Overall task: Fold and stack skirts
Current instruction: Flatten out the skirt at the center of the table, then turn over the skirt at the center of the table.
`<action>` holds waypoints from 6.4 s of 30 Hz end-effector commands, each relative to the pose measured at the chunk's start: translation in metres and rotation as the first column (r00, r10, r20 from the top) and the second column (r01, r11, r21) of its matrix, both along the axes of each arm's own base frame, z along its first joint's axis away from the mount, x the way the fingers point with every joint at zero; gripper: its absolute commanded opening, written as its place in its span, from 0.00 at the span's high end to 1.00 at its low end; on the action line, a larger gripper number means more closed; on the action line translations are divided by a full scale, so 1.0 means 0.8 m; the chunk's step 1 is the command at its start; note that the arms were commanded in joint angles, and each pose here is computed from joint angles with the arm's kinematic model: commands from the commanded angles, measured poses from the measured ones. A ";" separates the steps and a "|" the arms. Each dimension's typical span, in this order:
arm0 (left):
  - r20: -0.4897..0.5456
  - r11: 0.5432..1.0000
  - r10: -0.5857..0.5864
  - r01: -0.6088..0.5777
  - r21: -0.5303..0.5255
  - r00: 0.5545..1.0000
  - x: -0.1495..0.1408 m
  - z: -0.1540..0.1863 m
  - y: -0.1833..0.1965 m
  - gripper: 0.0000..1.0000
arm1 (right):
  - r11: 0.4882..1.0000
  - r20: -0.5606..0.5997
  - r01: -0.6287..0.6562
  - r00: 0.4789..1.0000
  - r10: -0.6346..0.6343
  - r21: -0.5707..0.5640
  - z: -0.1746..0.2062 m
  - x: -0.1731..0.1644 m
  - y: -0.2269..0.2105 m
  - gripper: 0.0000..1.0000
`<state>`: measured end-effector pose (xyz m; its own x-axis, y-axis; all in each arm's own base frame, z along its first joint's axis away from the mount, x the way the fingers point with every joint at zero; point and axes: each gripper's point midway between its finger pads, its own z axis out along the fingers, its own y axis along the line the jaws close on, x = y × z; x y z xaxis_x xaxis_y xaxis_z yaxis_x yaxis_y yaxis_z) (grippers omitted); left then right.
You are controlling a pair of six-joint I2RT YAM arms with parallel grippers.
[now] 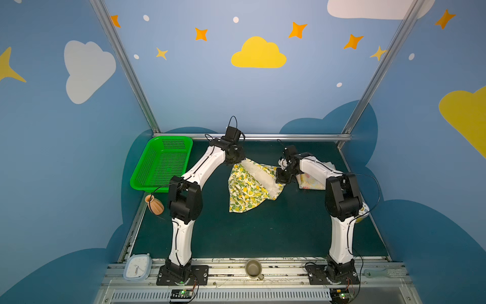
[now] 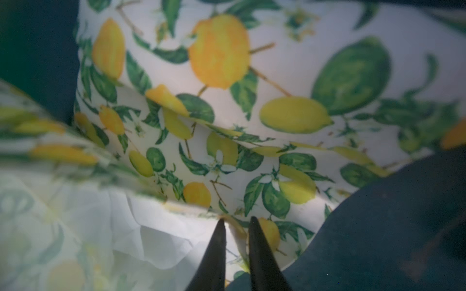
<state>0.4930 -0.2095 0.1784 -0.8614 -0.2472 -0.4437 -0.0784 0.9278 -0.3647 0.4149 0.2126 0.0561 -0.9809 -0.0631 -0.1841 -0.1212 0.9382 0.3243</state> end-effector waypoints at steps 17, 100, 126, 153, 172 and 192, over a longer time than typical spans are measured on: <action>0.305 0.987 0.154 -0.136 -0.081 0.940 0.038 0.213 0.116 0.96 | 0.966 0.466 -0.046 0.881 -0.080 0.253 0.317 0.080 -0.033 1.00; -0.172 0.949 0.259 -0.284 -0.139 0.950 0.054 -0.050 0.114 0.31 | 0.880 0.076 0.241 0.952 -0.296 0.410 0.100 0.105 -0.070 0.58; -0.269 0.910 0.296 -0.356 -0.212 0.917 0.146 -0.164 0.129 0.33 | 0.837 0.075 0.156 0.971 -0.228 0.524 0.020 0.214 -0.028 0.52; -0.286 0.879 0.282 -0.366 -0.305 0.916 0.165 -0.189 0.111 0.80 | 0.805 0.126 0.098 0.970 -0.209 0.585 0.000 0.251 0.013 0.76; -0.015 0.903 0.320 -0.310 -0.298 0.947 0.162 0.000 0.152 0.96 | 0.880 0.451 -0.033 0.868 -0.210 0.473 0.187 0.218 -0.014 1.00; 0.421 0.887 0.452 -0.346 -0.306 0.786 -0.075 0.248 0.231 0.96 | 0.881 0.731 -0.261 0.670 -0.130 0.396 0.397 -0.037 -0.027 1.00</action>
<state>0.4318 -0.0596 0.3740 -0.4804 -0.6210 -0.6193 -0.1297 0.7487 -0.6501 0.3940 0.2022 0.3641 -0.5454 0.1586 -0.8230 -0.5504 0.6728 0.4944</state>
